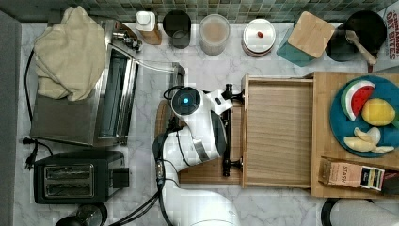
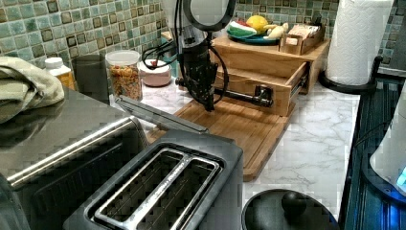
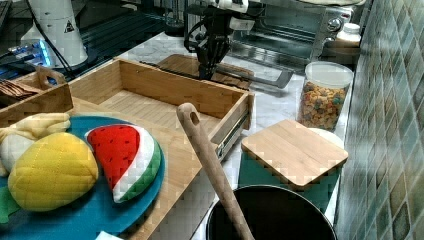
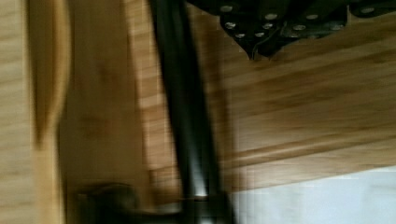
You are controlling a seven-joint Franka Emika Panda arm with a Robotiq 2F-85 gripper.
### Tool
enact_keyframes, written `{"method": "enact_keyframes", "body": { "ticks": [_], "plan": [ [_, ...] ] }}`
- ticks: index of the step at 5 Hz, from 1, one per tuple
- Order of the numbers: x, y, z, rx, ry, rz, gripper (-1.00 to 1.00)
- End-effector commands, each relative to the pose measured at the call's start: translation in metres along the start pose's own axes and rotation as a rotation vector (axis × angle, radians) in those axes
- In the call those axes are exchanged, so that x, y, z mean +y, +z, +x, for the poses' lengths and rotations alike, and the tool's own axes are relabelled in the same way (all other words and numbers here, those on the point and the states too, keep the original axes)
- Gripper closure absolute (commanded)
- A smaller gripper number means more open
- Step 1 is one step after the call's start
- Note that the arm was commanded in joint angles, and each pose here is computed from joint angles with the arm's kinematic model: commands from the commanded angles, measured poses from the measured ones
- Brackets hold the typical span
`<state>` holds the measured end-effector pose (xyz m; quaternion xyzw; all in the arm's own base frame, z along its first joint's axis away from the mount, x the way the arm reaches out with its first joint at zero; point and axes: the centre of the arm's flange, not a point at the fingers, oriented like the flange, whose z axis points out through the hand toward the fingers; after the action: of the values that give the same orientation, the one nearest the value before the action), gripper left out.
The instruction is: Close the drawer.
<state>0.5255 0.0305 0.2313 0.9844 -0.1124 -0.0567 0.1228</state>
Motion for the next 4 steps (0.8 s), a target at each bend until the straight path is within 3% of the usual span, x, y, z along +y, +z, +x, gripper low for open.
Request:
{"method": "enact_keyframes", "body": {
  "ticks": [1,3,4],
  "plan": [
    [0.095,-0.033,0.021,0.126,0.096,0.001,1.0],
    [0.193,0.001,0.034,0.15,0.061,-0.003,1.0],
    [0.25,0.001,0.032,0.12,0.083,-0.036,1.0]
  ]
}}
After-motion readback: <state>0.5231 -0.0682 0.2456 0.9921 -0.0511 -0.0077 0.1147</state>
